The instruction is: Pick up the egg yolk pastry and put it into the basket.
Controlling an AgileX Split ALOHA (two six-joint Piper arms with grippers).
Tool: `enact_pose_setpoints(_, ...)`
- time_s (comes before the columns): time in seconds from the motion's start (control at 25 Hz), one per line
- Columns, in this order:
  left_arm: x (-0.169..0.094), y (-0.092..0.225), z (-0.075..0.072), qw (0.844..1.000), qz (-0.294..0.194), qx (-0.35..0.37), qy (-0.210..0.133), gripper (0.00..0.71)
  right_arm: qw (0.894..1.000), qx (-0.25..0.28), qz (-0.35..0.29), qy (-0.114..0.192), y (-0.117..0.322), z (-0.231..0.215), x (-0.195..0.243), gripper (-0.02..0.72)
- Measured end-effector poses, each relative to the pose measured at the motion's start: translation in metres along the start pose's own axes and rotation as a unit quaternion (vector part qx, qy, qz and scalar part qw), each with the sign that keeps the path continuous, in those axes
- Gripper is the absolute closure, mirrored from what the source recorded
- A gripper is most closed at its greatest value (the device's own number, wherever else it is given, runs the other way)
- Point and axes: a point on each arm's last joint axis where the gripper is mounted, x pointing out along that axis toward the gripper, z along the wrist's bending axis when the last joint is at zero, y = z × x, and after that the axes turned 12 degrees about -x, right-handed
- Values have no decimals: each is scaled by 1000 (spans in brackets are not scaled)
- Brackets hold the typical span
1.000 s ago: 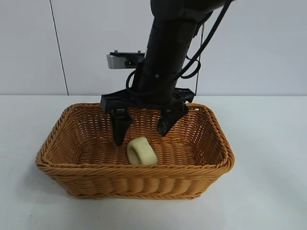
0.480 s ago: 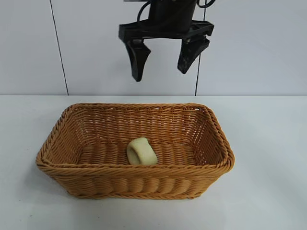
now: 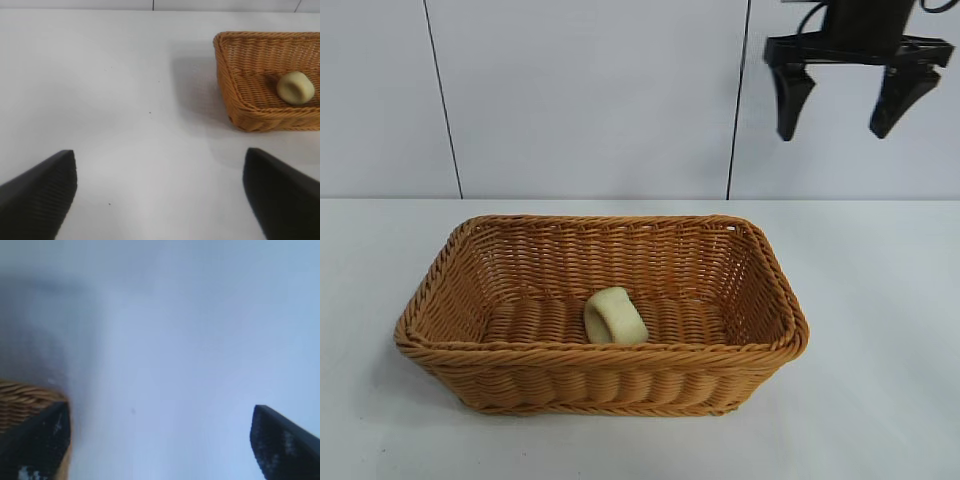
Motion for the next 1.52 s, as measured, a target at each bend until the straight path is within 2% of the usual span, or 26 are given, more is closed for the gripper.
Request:
enact_pose_setpoints(0.28,0,0,0,1000,0,0,0,15,1000,-2,9,-1,5,-5,3,27)
enact_pose_setpoints(0.44,0,0,0,1000,0,0,0,15,999,-6,39,-6,26,-2,3,27)
enact_pose_setpoints(0.72,0,0,0,1000,0,0,0,15,994,-32,93,-40,101,12,-23,27)
enact_pose_setpoints(0.76,0,0,0,1000,0,0,0,15,994,-32,93,-40,101,12,-23,27)
enact_pose_setpoints(1.04,0,0,0,1000,0,0,0,15,989,-55,127,-56,195,27,-50,27)
enact_pose_setpoints(1.28,0,0,0,1000,0,0,0,15,991,-63,104,-53,265,37,-55,27)
enact_pose_setpoints(1.52,0,0,0,1000,0,0,0,15,997,-62,27,-40,316,45,-59,27)
